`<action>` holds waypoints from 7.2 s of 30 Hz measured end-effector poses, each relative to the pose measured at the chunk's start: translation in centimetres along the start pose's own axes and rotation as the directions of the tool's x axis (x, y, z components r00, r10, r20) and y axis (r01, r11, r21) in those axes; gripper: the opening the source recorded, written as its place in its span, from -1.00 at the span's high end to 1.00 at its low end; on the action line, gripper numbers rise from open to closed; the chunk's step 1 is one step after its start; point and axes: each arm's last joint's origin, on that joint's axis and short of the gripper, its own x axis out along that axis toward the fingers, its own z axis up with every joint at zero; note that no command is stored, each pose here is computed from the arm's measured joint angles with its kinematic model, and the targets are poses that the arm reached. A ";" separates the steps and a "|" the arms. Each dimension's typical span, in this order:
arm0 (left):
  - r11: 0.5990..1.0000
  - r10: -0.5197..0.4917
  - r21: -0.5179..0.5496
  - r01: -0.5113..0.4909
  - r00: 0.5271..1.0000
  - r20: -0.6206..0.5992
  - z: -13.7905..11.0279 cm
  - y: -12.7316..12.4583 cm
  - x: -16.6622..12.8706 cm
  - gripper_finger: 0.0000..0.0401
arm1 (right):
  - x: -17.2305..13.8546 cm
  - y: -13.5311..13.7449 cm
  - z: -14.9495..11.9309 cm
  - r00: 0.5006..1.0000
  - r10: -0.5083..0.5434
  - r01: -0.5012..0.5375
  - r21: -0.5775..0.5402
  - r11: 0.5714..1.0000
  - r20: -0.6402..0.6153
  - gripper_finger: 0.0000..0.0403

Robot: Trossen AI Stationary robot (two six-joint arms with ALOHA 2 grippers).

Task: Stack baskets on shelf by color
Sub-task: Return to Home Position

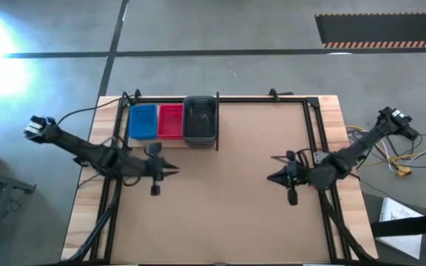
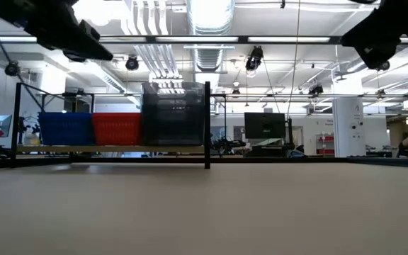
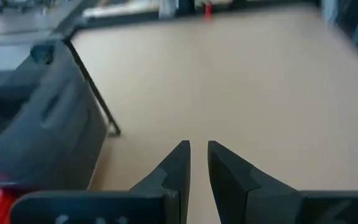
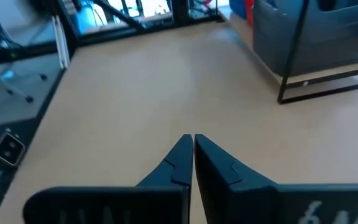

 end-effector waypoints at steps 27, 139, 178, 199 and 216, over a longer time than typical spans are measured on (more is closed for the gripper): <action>0.972 0.058 -0.236 0.024 0.941 0.334 -5.7 5.7 -7.7 0.80 | -2.1 -5.0 -7.1 0.951 0.113 -0.153 0.122 0.981 0.288 0.96; 0.992 -0.050 -0.081 0.099 0.886 0.462 -9.7 4.5 -2.9 0.80 | -1.5 -11.0 -5.9 0.957 0.076 -0.092 0.043 0.995 0.281 0.96; 0.994 0.057 -0.114 -0.005 0.886 0.460 -9.8 5.7 -3.0 0.80 | -1.5 -11.0 -5.9 0.957 0.066 -0.082 0.046 0.996 0.282 0.96; 0.994 0.056 -0.113 -0.004 0.884 0.464 -9.8 5.7 -3.0 0.80 | -1.5 -11.0 -5.8 0.957 0.066 -0.082 0.046 0.996 0.282 0.96; 0.994 0.052 -0.111 0.000 0.885 0.463 -9.8 5.6 -3.0 0.80 | -1.5 -11.0 -5.9 0.957 0.066 -0.082 0.046 0.996 0.282 0.96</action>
